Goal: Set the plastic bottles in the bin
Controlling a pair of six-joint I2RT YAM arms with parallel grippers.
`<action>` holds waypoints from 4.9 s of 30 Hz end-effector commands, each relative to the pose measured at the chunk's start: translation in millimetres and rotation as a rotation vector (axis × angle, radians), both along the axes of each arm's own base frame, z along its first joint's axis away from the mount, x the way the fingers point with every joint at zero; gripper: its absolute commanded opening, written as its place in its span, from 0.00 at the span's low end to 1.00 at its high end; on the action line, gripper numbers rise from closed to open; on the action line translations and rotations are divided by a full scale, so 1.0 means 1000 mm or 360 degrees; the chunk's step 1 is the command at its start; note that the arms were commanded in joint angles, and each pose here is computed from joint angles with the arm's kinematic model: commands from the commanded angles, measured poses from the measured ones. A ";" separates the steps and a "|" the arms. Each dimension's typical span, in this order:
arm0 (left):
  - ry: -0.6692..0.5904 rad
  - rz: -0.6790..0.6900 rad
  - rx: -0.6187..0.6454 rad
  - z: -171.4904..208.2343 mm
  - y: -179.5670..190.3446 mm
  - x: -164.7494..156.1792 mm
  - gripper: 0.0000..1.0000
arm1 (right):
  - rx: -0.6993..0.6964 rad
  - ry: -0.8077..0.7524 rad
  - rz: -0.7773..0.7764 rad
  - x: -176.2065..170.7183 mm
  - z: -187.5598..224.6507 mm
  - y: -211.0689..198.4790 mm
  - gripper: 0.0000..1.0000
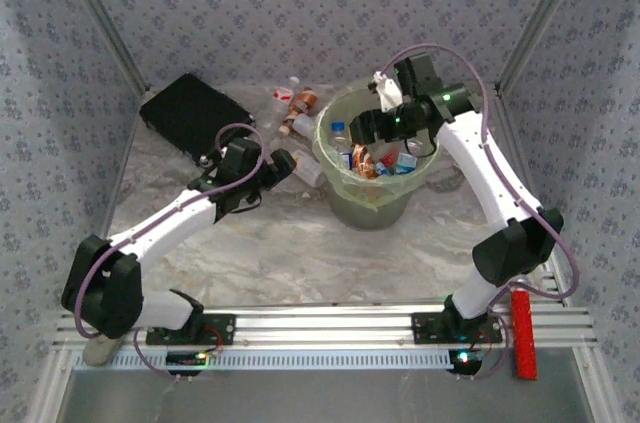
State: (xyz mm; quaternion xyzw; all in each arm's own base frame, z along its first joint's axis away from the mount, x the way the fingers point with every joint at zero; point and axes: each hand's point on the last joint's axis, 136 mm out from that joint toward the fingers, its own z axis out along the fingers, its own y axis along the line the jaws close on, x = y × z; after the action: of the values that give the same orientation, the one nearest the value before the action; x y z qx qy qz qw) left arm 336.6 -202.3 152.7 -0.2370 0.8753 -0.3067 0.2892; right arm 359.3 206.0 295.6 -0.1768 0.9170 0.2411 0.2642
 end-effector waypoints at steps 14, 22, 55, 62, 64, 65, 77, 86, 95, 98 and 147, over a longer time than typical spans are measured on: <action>0.0110 0.0163 -0.0355 -0.030 -0.046 0.038 1.00 | 0.0030 -0.0161 -0.0171 -0.008 0.047 -0.045 0.75; 0.0210 0.0141 -0.0407 -0.056 -0.072 0.057 1.00 | 0.0057 -0.0230 -0.0243 -0.015 0.058 -0.063 0.75; -0.0021 0.0121 -0.0195 -0.021 -0.051 0.054 0.59 | 0.0223 -0.0311 -0.0225 -0.025 0.079 -0.068 0.74; -0.0354 -0.0117 0.0142 0.041 -0.014 0.020 0.40 | 0.0364 -0.0467 0.0064 -0.051 0.117 -0.019 0.74; -0.0455 -0.0240 0.0214 0.059 -0.009 0.007 0.37 | 0.0360 -0.0514 0.0148 -0.056 0.124 -0.002 0.74; -0.0505 -0.0298 0.0244 0.068 -0.006 0.000 0.35 | 0.0363 -0.0528 0.0192 -0.059 0.127 0.008 0.74; -0.1032 -0.0839 0.0127 0.141 -0.018 -0.071 0.00 | 0.0519 -0.0384 0.0561 -0.059 0.123 0.123 0.83; -0.1087 -0.0947 0.0007 0.148 -0.034 -0.075 0.00 | 0.0580 -0.0222 0.0664 -0.046 0.094 0.177 0.85; -0.1106 -0.0944 0.0000 0.150 -0.037 -0.072 0.00 | 0.0599 -0.0089 0.0696 -0.044 0.073 0.192 0.74; -0.1116 -0.0942 -0.0004 0.153 -0.037 -0.072 0.00 | 0.0588 -0.0059 0.0703 -0.044 0.067 0.193 0.71; -0.0663 -0.0741 0.0211 0.072 -0.014 -0.053 0.97 | -0.0237 -0.0226 -0.0217 0.026 0.034 -0.040 0.46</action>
State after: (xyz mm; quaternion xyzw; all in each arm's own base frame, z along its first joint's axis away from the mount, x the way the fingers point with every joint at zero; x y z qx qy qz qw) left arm 281.7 -218.6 224.0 0.0650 0.8446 -0.3504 0.3995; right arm 387.0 172.2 350.6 -0.1456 0.9071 0.1680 0.3573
